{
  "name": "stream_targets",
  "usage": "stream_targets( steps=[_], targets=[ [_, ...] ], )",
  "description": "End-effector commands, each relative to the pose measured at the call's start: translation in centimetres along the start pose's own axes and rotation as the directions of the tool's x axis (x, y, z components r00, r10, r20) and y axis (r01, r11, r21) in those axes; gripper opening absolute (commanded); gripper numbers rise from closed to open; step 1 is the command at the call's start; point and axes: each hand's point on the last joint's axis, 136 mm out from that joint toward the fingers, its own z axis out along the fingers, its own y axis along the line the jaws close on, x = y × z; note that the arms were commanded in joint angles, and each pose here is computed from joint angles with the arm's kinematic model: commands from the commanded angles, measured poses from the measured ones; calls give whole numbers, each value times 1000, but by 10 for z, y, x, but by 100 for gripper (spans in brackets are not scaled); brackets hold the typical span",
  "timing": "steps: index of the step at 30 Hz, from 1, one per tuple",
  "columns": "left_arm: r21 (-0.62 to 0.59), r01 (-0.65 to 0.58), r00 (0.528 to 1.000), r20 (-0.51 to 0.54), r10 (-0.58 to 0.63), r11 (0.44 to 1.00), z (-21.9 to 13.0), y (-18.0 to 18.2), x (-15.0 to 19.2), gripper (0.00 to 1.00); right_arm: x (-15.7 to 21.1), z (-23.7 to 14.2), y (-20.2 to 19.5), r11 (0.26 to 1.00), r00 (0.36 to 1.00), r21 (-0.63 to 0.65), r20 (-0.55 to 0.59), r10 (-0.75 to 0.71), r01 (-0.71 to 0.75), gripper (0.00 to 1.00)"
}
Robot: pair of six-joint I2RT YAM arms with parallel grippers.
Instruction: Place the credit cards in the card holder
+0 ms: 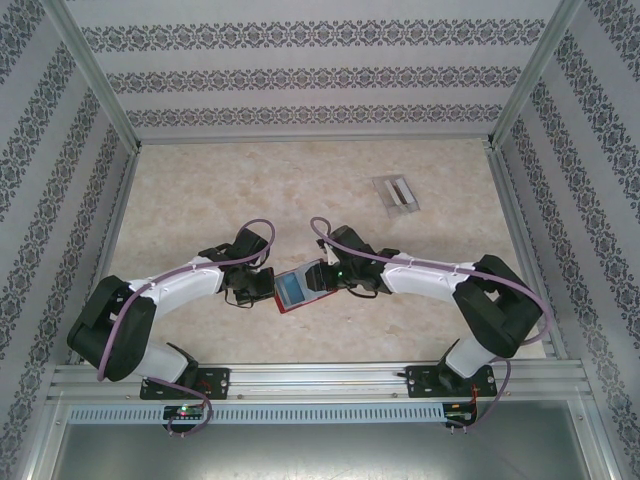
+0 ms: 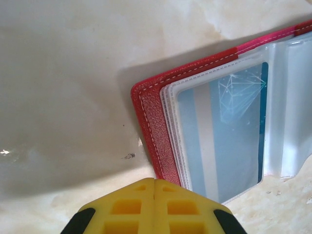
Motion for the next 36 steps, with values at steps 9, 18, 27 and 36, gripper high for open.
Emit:
stream_targets(
  steps=[9, 18, 27, 36],
  targets=[
    [-24, -13, 1000, -5, 13, 1000, -3, 5, 1, 0, 25, 26, -34, 988, 995, 152, -104, 14, 2, 46],
    [-4, -7, 1000, -4, 7, 1000, -1, 3, 1, 0, 18, 34, 14, 998, 991, -68, -136, 6, -16, 41],
    [42, -4, 1000, 4, 4, 999, -1, -5, 0, 0, -4, 28, 84, 922, 992, -387, -125, -35, -16, 24],
    [60, 18, 999, 40, -20, 998, -14, -2, -7, 0, -11, 8, 86, 926, 996, -377, -76, -47, 15, 32]
  ],
)
